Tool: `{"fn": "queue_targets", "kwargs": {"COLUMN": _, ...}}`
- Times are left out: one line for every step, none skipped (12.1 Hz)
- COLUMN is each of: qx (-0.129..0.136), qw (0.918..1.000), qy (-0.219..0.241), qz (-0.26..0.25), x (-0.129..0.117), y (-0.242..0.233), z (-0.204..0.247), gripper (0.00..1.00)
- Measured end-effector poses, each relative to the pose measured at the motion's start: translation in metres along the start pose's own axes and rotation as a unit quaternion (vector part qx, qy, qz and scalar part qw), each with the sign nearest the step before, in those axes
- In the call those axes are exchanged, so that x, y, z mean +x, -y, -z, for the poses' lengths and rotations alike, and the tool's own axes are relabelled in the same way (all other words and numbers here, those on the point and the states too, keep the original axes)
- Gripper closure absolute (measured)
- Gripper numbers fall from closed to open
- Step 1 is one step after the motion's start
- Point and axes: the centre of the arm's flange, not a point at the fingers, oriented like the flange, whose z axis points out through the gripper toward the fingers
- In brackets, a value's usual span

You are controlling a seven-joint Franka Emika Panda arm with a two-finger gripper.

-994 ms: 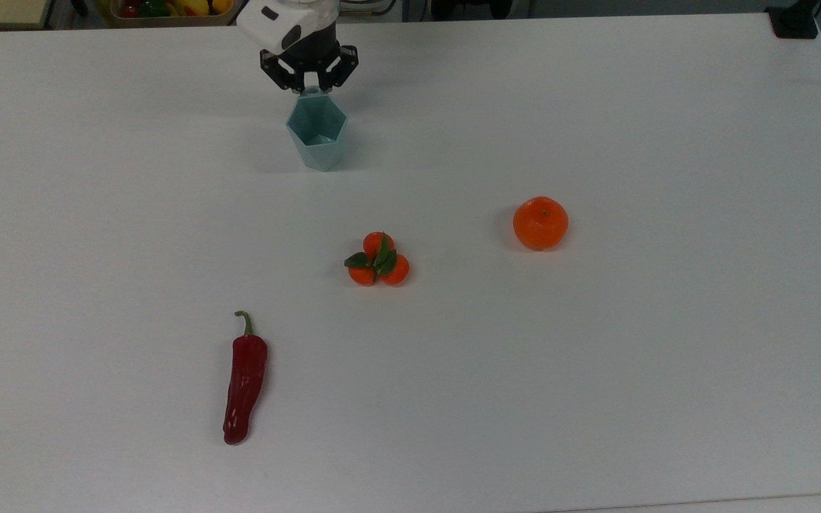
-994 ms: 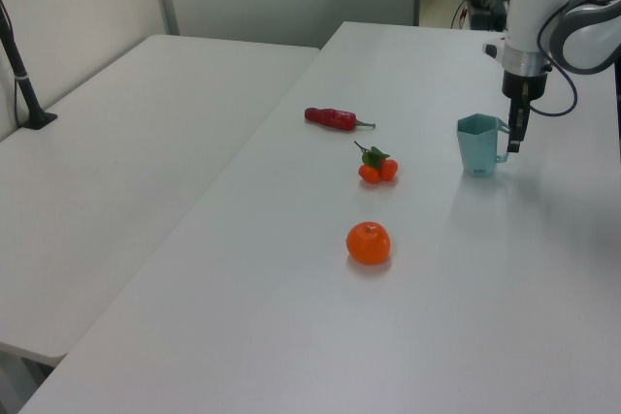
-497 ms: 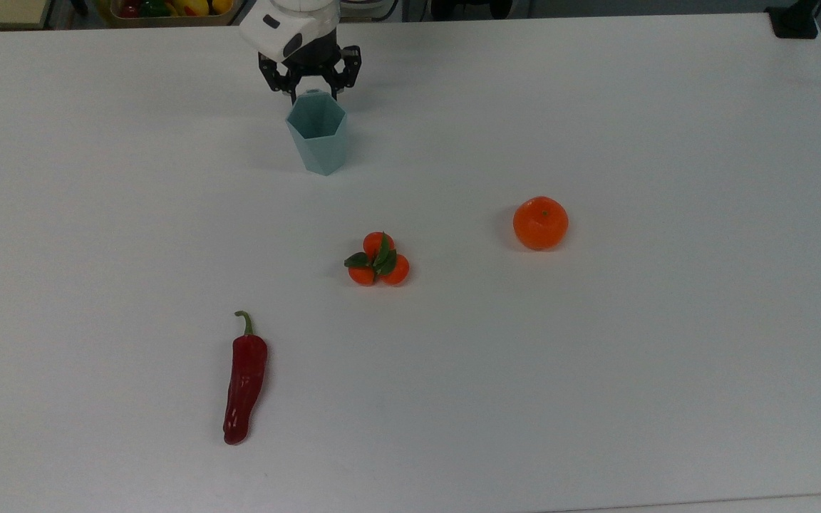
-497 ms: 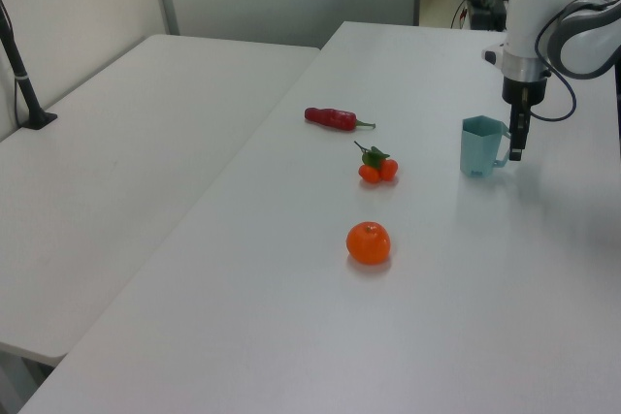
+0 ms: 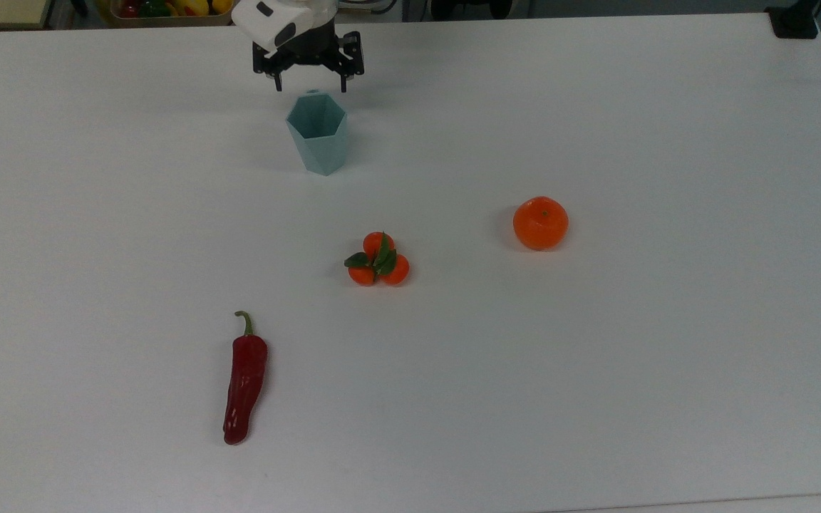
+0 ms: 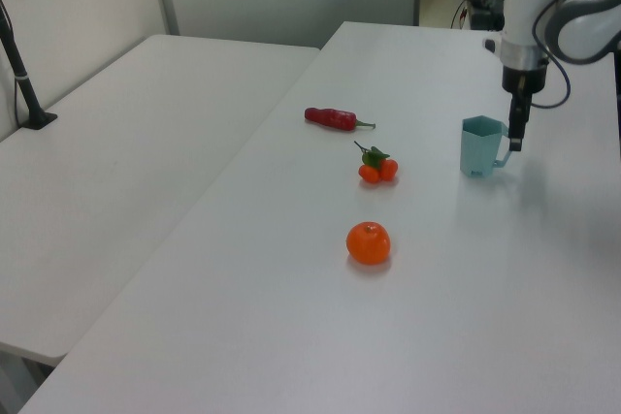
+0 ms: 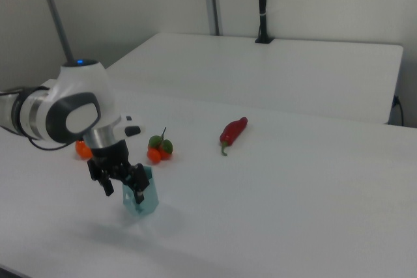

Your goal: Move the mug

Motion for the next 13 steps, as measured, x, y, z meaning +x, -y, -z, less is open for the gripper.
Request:
{"fn": "queue_targets", "kwargs": {"qx": -0.002, "qw": 0.9999, "qy": 0.004, "qz": -0.011, "x": 0.006, "y": 0.001, "z": 0.022, "gripper": 0.0}}
{"fn": "queue_targets", "kwargs": {"qx": -0.005, "qw": 0.9998, "qy": 0.007, "qz": -0.018, "x": 0.015, "y": 0.003, "z": 0.063, "gripper": 0.0}}
{"fn": "queue_targets", "kwargs": {"qx": 0.008, "qw": 0.9996, "qy": 0.005, "qz": -0.026, "x": 0.021, "y": 0.005, "z": 0.096, "gripper": 0.0}}
{"fn": "queue_targets", "kwargs": {"qx": 0.026, "qw": 0.9992, "qy": 0.001, "qz": -0.03, "x": 0.025, "y": 0.009, "z": 0.137, "gripper": 0.0}}
{"fn": "queue_targets", "kwargs": {"qx": 0.036, "qw": 0.9988, "qy": -0.007, "qz": -0.033, "x": 0.025, "y": 0.01, "z": 0.175, "gripper": 0.0}}
{"fn": "queue_targets", "kwargs": {"qx": 0.048, "qw": 0.9978, "qy": -0.016, "qz": -0.043, "x": 0.024, "y": 0.011, "z": 0.209, "gripper": 0.0}}
{"fn": "queue_targets", "kwargs": {"qx": 0.057, "qw": 0.9966, "qy": -0.023, "qz": -0.056, "x": 0.021, "y": 0.011, "z": 0.237, "gripper": 0.0}}
{"fn": "queue_targets", "kwargs": {"qx": 0.063, "qw": 0.9957, "qy": -0.028, "qz": -0.062, "x": 0.017, "y": 0.012, "z": 0.259, "gripper": 0.0}}
{"fn": "queue_targets", "kwargs": {"qx": 0.069, "qw": 0.9955, "qy": -0.026, "qz": -0.059, "x": 0.014, "y": 0.015, "z": 0.274, "gripper": 0.0}}
{"fn": "queue_targets", "kwargs": {"qx": 0.075, "qw": 0.9954, "qy": -0.025, "qz": -0.056, "x": 0.013, "y": 0.019, "z": 0.283, "gripper": 0.0}}
{"fn": "queue_targets", "kwargs": {"qx": 0.079, "qw": 0.9951, "qy": -0.024, "qz": -0.054, "x": 0.016, "y": 0.021, "z": 0.282, "gripper": 0.0}}
{"fn": "queue_targets", "kwargs": {"qx": 0.081, "qw": 0.9947, "qy": -0.03, "qz": -0.056, "x": 0.025, "y": 0.02, "z": 0.278, "gripper": 0.0}}
{"fn": "queue_targets", "kwargs": {"qx": 0.083, "qw": 0.9941, "qy": -0.041, "qz": -0.057, "x": 0.037, "y": 0.017, "z": 0.272, "gripper": 0.0}}
